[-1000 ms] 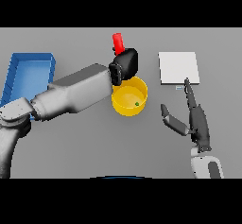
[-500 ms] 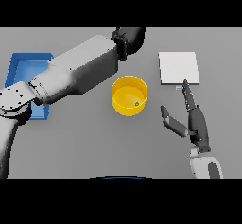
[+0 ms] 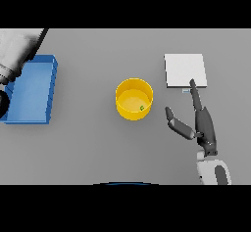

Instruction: Pick up the red beaker and tilt it to pour out 1 green nut into yellow bowl. Pick up the yellow bowl and place it on the metallic measuring scale.

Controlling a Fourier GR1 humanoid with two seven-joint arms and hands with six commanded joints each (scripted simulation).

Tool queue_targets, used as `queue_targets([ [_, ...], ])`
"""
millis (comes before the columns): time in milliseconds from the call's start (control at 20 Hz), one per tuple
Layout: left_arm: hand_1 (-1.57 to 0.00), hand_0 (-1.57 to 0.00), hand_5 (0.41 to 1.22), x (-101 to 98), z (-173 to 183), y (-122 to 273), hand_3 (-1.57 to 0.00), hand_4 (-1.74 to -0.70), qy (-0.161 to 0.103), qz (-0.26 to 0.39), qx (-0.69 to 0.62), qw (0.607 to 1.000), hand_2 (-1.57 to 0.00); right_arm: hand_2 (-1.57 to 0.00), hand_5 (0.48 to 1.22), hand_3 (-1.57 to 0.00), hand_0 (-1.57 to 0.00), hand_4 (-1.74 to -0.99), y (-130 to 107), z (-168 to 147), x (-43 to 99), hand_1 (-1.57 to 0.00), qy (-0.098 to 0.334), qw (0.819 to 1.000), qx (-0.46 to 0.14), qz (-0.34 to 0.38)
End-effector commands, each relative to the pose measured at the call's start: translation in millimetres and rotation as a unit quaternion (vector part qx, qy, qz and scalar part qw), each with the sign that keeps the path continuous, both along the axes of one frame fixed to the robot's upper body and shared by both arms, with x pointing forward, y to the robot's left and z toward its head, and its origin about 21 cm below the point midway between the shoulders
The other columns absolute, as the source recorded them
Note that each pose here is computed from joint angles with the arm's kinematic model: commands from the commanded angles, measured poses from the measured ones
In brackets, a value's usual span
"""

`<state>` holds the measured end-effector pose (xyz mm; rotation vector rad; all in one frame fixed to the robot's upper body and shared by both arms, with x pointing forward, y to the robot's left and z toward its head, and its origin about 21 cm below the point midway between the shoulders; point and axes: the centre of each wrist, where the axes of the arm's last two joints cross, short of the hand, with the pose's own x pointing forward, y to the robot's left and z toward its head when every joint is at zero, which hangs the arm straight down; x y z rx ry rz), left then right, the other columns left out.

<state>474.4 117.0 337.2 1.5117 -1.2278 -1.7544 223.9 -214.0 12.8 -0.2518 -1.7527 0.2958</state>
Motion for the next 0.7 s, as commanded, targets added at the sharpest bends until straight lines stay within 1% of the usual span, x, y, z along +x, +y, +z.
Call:
queue_targets([
  [0, -1.57, -1.57, 1.221, 3.2, 2.8, 13.7, -1.42, -1.74, 0.005, 0.02, -0.067, 0.998, -1.57, 0.0, 0.633, 0.0, 0.0, -1.144, 3.4, 0.3, 2.3, 0.0, 0.001, 1.0, -0.004, 0.002],
  [50, -1.57, -1.57, 1.221, 6.3, 5.3, 33.6, -1.4, -1.74, 0.008, 0.045, -0.124, 0.991, -1.57, 0.0, 0.63, 0.0, 0.0, -1.142, 3.9, 0.5, 4.2, 0.0, -0.001, 1.0, 0.002, 0.003],
  [100, -1.57, -1.57, 1.221, 9.0, 5.4, 57.2, -1.39, -1.74, 0.008, 0.07, -0.179, 0.981, -1.57, 0.0, 0.625, 0.0, 0.0, -1.129, 6.1, -0.6, 2.2, 0.0, -0.003, 1.0, 0.019, 0.012],
  [150, -1.57, -1.57, 1.221, 10.6, 2.8, 80.0, -1.43, -1.74, 0.011, 0.083, -0.234, 0.969, -1.57, 0.0, 0.623, 0.0, 0.0, -1.11, 6.8, 0.0, -0.9, 0.0, -0.012, 0.999, 0.03, 0.021],
  [200, -1.57, -1.57, 1.221, 11.8, -2.7, 98.0, -1.46, -1.74, 0.011, 0.108, -0.281, 0.953, -1.57, 0.0, 0.623, 0.0, 0.0, -1.093, 6.1, -0.2, -1.6, 0.0, -0.009, 0.999, 0.043, 0.026],
  [300, -1.57, -1.57, 1.221, 12.5, -23.0, 135.8, -1.5, -1.74, 0.012, 0.152, -0.362, 0.92, -1.57, 0.0, 0.631, 0.0, 0.0, -1.081, 4.7, -1.0, 3.6, 0.0, 0.003, 0.998, 0.047, 0.029],
  [400, -1.57, -1.57, 1.221, 10.1, -50.5, 169.0, -1.52, -1.74, 0.008, 0.195, -0.419, 0.887, -1.57, 0.0, 0.642, 0.0, 0.0, -1.106, 1.2, 1.2, 4.4, 0.0, 0.007, 0.998, 0.049, 0.033],
  [450, -1.57, -1.57, 1.221, 7.6, -64.9, 184.6, -1.53, -1.74, 0.002, 0.228, -0.438, 0.87, -1.57, 0.0, 0.651, 0.0, 0.0, -1.126, 0.2, 1.1, 4.1, 0.0, 0.0, 0.998, 0.042, 0.035],
  [500, -1.57, -1.57, 1.221, 6.1, -75.1, 191.2, -1.54, -1.74, 0.002, 0.245, -0.46, 0.853, -1.57, 0.0, 0.657, 0.0, 0.0, -1.141, -1.2, 2.3, 5.5, 0.0, 0.004, 0.998, 0.048, 0.039],
  [550, -1.57, -1.57, 1.221, 3.5, -87.0, 202.2, -1.55, -1.74, -0.002, 0.283, -0.489, 0.825, -1.57, 0.0, 0.663, 0.0, 0.0, -1.148, -1.2, -0.5, 2.8, 0.0, 0.002, 0.998, 0.046, 0.042],
  [600, -1.57, -1.57, 1.221, 1.5, -94.3, 206.7, -1.55, -1.74, -0.002, 0.301, -0.51, 0.806, -1.57, 0.0, 0.666, 0.0, 0.0, -1.157, 0.5, -4.1, 3.3, 0.0, 0.009, 0.998, 0.046, 0.04],
  [650, -1.57, -1.57, 1.221, -1.3, -103.9, 212.2, -1.56, -1.74, -0.006, 0.311, -0.533, 0.787, -1.57, 0.0, 0.672, 0.0, 0.0, -1.165, -2.6, -2.2, 5.0, 0.0, 0.005, 0.998, 0.041, 0.04],
])
